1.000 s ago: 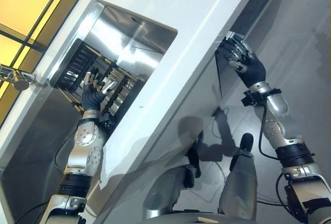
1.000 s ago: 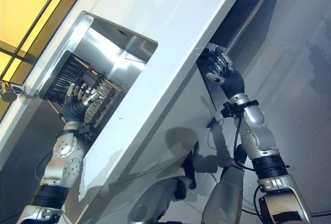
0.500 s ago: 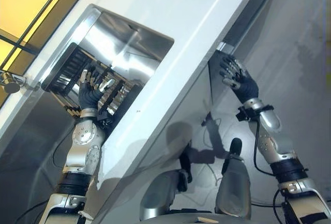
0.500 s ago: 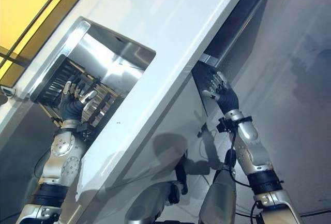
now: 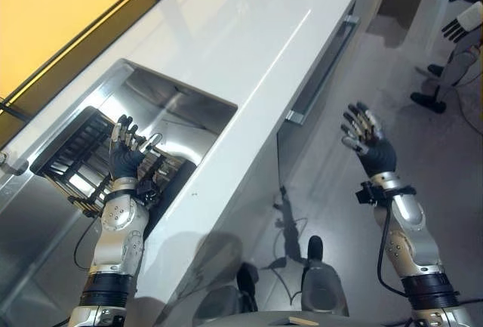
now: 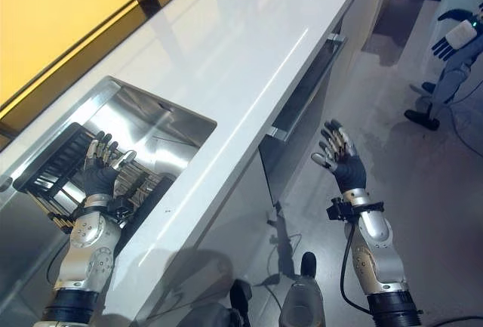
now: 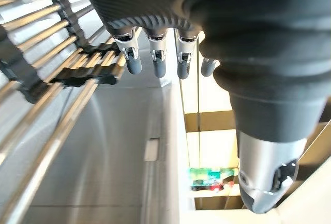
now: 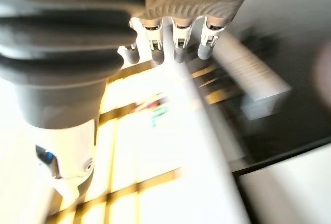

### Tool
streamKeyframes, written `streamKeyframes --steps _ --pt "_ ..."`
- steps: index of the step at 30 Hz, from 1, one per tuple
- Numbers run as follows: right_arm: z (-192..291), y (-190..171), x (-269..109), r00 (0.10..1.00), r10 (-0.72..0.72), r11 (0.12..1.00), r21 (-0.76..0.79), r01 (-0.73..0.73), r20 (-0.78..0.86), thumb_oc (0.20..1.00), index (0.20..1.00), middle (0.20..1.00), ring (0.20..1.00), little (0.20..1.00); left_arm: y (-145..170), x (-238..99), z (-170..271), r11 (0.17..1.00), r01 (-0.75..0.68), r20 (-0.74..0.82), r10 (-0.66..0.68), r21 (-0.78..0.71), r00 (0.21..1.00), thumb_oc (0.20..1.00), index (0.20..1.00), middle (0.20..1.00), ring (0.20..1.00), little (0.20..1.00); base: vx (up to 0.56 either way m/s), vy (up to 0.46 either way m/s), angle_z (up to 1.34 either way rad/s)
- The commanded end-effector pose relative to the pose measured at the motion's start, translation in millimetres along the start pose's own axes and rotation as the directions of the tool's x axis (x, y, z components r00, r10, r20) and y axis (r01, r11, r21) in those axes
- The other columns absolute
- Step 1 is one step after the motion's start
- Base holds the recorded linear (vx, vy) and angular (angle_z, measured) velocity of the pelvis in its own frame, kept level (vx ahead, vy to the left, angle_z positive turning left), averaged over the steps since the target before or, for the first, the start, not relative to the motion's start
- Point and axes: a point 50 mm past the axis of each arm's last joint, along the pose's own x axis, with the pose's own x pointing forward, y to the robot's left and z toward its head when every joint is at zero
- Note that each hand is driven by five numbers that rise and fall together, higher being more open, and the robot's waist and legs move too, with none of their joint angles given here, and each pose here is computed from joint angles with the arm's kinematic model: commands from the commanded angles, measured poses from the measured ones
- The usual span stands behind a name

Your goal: Pick up plates and place into dishwasher.

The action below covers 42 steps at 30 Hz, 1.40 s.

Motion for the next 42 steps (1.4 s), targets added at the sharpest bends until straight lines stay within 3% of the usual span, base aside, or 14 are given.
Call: streamKeyframes --steps 1,6,18,27,34,38,42 --pt "37 21 20 0.97 0.098 0.995 -0.035 -0.092 0.223 1.0 1.0 1.0 1.0 1.0 7 9 30 0.996 0.025 0.125 -0.036 0.09 0.992 1.0 1.0 1.0 1.0 1.0 0.08 0.05 0.04" --pt "43 34 23 0.957 0.138 0.99 -0.001 -0.143 0.253 1.0 1.0 1.0 1.0 1.0 4 7 36 0.984 0.011 0.182 -0.044 0.176 0.982 1.0 1.0 1.0 1.0 1.0 0.06 0.065 0.26" --pt "34 38 22 0.963 0.112 0.994 -0.03 -0.108 0.244 1.0 1.0 1.0 1.0 1.0 -30 4 46 0.975 0.173 0.253 -0.204 0.139 0.946 1.0 1.0 1.0 1.0 1.0 0.03 -0.082 0.87" --pt "29 43 37 0.98 0.076 0.994 -0.086 -0.061 0.183 1.0 1.0 1.0 1.0 1.0 -46 -2 47 0.982 0.183 0.238 -0.187 0.039 0.953 1.0 1.0 1.0 1.0 1.0 0.01 -0.193 0.77" --pt "21 48 40 0.988 0.077 0.997 -0.037 -0.072 0.134 1.0 1.0 1.0 1.0 1.0 -46 -6 48 0.98 0.199 0.235 -0.186 -0.031 0.954 1.0 1.0 1.0 1.0 1.0 -0.03 -0.156 0.29" --pt "16 39 37 0.992 0.001 0.999 -0.052 0.005 0.126 1.0 1.0 1.0 1.0 1.0 -62 -2 47 0.958 0.279 0.225 -0.259 -0.061 0.939 1.0 1.0 1.0 1.0 1.0 -0.01 -0.018 0.74" --pt "13 37 38 0.995 0.01 0.999 -0.047 -0.006 0.098 1.0 1.0 1.0 1.0 1.0 -69 1 45 0.964 0.257 0.224 -0.236 -0.072 0.946 1.0 1.0 1.0 1.0 1.0 0.02 0.085 0.88"
